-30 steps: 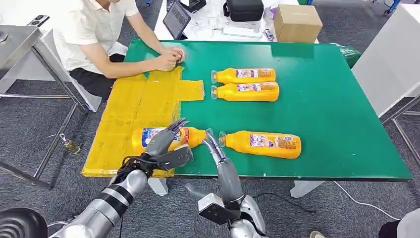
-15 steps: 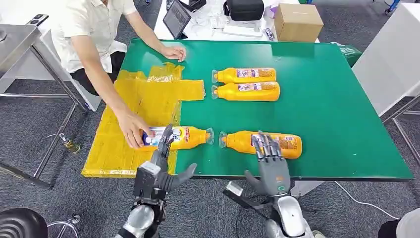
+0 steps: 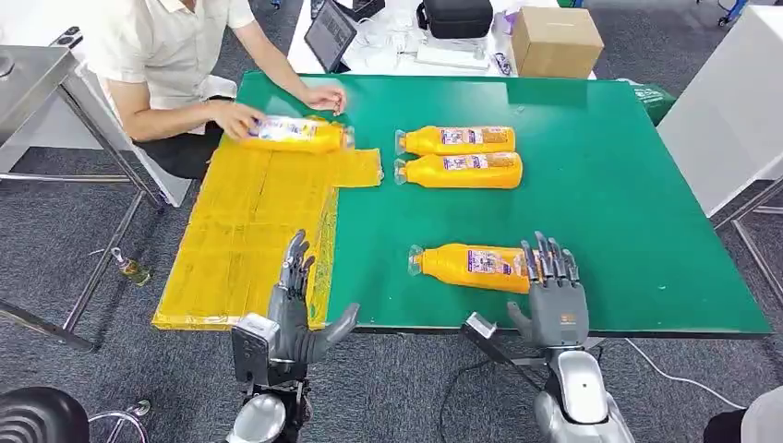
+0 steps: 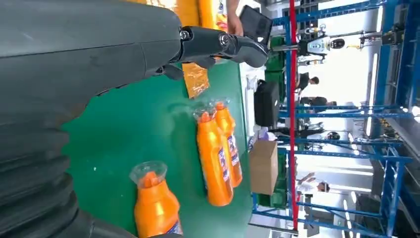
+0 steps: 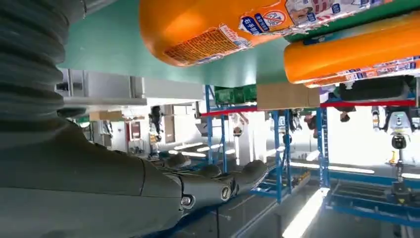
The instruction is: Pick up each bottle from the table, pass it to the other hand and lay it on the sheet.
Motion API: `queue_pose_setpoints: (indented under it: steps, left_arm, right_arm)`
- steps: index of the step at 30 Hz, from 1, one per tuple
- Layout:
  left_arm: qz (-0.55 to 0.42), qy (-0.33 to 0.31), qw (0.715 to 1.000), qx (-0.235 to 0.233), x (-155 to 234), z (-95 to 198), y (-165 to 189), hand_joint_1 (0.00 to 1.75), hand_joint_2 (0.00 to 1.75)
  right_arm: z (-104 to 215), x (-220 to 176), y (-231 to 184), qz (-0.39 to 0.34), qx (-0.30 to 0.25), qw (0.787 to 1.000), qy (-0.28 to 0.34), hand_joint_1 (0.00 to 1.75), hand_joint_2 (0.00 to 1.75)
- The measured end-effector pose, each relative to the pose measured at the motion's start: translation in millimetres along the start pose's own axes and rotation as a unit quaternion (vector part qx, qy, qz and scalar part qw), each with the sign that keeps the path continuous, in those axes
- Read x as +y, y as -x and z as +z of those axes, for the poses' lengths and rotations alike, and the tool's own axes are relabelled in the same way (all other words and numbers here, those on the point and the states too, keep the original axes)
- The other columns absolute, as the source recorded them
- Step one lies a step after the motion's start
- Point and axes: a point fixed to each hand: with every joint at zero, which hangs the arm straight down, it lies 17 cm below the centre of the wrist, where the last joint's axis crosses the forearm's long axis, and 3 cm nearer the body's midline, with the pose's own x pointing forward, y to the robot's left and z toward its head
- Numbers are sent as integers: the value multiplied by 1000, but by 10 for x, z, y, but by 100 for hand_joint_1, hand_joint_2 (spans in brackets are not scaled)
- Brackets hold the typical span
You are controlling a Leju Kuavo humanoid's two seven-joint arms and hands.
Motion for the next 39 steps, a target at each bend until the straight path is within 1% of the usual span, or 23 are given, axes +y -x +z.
queue_pose_setpoints:
  steps: [2,5,10,13,16,23,24,25,26,29,33,39]
  left_arm:
    - [2,3,1000,-1,-25,7,-15,0,175]
    - [5,9,1000,-1,-75,16,-27,0,175]
    - [4,18,1000,-5,-160,24,-58,0,175]
    - [16,28,999,6,-227,18,-37,0,175]
    - [24,36,999,13,-280,6,-24,0,175]
    - [27,39,999,16,-308,2,-14,0,175]
    - [26,40,999,18,-312,4,-4,0,175]
    - [26,41,999,19,-318,6,4,0,175]
    - [26,42,999,20,-325,9,9,0,175]
    - [25,43,998,23,-335,13,20,0,175]
    - [25,47,998,24,-352,18,26,0,175]
    - [25,48,998,23,-358,13,23,0,175]
  right_arm:
    - [-52,64,101,-20,20,1000,-6,0,175]
    - [-145,302,222,-51,43,997,-47,0,175]
    - [-226,661,300,-67,54,990,-109,0,175]
    - [-231,842,315,-67,55,986,-144,0,175]
    - [-303,919,348,-57,60,983,-161,0,175]
    - [-366,983,356,-46,62,982,-173,0,175]
    - [-368,1000,356,-46,62,981,-178,44,175]
    - [-372,1015,354,-46,62,980,-182,147,175]
    - [-367,1036,353,-46,61,979,-188,175,175]
    - [-325,1096,337,-60,59,976,-203,175,175]
    - [-360,1101,225,-136,48,967,-208,175,175]
    - [-384,1091,227,-144,46,966,-209,175,175]
